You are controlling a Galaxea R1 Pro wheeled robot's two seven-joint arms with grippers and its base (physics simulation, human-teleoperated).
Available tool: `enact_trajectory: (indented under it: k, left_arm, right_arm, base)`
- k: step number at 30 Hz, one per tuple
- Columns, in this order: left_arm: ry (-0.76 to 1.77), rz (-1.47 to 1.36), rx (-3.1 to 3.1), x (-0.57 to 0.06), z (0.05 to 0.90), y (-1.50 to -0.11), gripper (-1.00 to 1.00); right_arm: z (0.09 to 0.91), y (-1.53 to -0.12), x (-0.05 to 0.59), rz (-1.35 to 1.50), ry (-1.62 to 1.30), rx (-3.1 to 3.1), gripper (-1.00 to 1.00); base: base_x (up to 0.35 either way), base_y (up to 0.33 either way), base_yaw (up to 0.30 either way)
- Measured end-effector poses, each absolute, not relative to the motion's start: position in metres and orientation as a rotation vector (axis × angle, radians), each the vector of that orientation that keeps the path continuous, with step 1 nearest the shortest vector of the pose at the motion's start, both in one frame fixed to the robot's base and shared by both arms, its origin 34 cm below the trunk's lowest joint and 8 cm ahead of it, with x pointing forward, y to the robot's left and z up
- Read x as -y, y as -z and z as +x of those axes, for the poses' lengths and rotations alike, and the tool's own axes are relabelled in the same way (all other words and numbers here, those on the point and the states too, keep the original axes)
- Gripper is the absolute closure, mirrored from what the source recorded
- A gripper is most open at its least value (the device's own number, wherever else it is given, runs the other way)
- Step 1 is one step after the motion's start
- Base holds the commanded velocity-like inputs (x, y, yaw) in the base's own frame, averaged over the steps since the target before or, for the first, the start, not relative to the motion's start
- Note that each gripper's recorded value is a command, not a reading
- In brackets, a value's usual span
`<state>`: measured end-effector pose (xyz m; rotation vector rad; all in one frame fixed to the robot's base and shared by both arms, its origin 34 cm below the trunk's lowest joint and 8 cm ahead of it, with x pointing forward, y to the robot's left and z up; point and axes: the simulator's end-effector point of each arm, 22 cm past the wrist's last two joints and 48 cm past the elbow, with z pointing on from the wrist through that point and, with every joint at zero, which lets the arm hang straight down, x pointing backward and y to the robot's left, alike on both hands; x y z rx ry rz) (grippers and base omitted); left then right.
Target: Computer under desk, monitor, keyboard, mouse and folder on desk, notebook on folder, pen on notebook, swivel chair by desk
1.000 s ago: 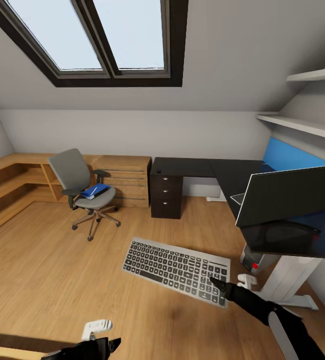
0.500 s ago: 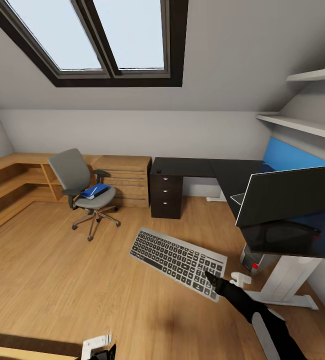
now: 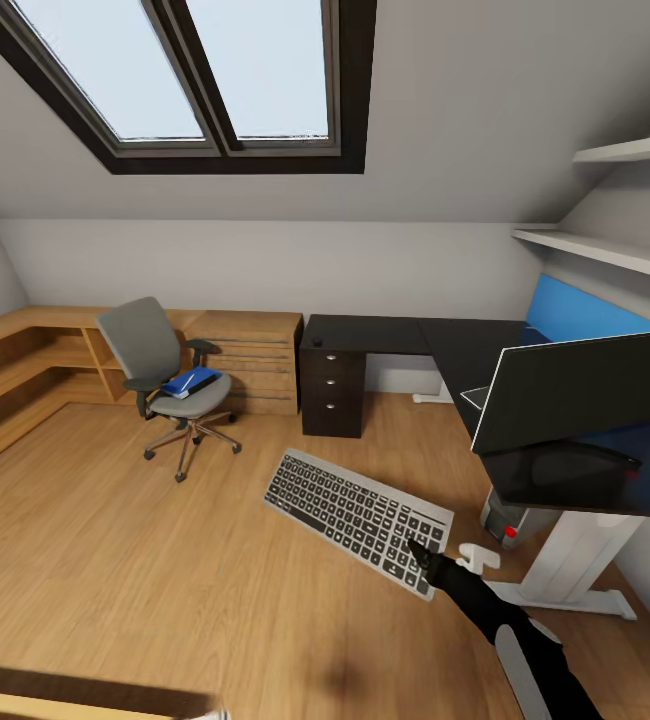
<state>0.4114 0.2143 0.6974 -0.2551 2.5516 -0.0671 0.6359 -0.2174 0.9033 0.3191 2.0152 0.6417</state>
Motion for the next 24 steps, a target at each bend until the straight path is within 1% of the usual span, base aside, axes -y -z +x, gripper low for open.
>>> enact_trajectory:
  k: [24]
  left_arm:
    - [0.075,-0.261,-2.570,-0.2064,0.4038,-0.6926,-1.00]
  right_arm:
    - [0.6377,-0.9074,0.2191,0.358,-0.671,-1.992,1.00]
  base:
    - [0.000,0.000,0.000]
